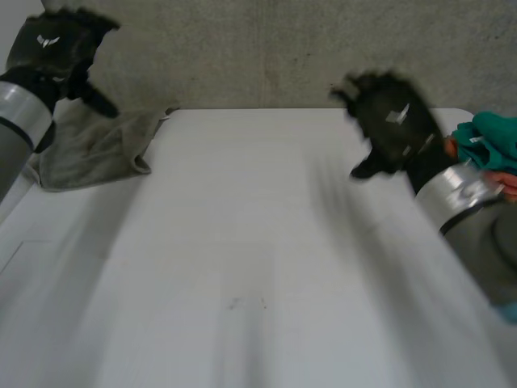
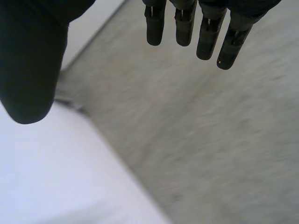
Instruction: Fold the laundry.
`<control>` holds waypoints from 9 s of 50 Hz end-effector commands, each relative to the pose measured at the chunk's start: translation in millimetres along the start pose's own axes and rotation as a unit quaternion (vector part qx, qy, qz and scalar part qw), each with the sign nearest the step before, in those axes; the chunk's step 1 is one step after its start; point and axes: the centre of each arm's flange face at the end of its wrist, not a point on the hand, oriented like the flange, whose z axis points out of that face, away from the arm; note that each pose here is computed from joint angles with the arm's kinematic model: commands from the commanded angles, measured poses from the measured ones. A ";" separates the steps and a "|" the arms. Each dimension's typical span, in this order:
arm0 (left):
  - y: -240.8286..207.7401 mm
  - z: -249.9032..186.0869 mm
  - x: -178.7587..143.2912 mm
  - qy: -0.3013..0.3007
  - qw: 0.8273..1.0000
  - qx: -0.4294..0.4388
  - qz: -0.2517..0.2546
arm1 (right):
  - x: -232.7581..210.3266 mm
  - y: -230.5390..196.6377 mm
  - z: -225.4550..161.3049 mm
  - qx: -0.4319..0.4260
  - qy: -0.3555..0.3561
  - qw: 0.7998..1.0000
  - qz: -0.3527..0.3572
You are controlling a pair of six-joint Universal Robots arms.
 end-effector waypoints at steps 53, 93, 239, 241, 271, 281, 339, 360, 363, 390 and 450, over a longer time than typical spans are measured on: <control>272.0 115.5 -21.1 0.128 0.977 0.007 0.169 | -34.9 82.2 -36.1 -0.165 -0.039 0.985 -0.016; 297.7 111.5 -9.6 0.155 0.942 0.038 0.295 | -35.8 86.0 -36.3 -0.172 -0.046 0.984 -0.034; 187.9 -16.7 15.3 0.106 0.974 -0.192 0.061 | -86.7 102.3 -55.8 -0.240 -0.059 0.969 0.018; 188.5 -16.8 15.5 0.106 0.974 -0.192 0.060 | -86.8 103.9 -53.0 -0.239 -0.060 0.969 0.018; 191.4 -44.4 12.5 0.159 0.959 -0.233 0.013 | 61.8 133.4 -28.9 -0.289 0.096 0.951 -0.060; 191.9 -47.1 18.0 0.168 0.955 -0.243 0.006 | 60.9 138.5 -28.9 -0.293 0.089 0.950 -0.061; 197.9 -38.2 33.1 0.196 0.946 -0.253 0.061 | 55.6 142.3 -32.8 -0.301 0.080 0.949 -0.058; 200.4 -22.0 48.6 0.200 0.950 -0.225 0.082 | 55.5 142.9 -33.7 -0.302 0.080 0.948 -0.057; 199.3 -19.6 50.3 0.195 0.953 -0.215 0.089 | 55.5 142.9 -33.7 -0.302 0.080 0.948 -0.057; 142.6 -38.2 49.0 0.137 0.962 -0.198 0.127 | 56.1 126.2 -38.1 -0.315 0.076 0.944 -0.060; 192.5 -46.9 57.9 0.174 0.957 -0.204 0.112 | 41.3 127.1 -51.4 -0.360 0.027 0.932 -0.029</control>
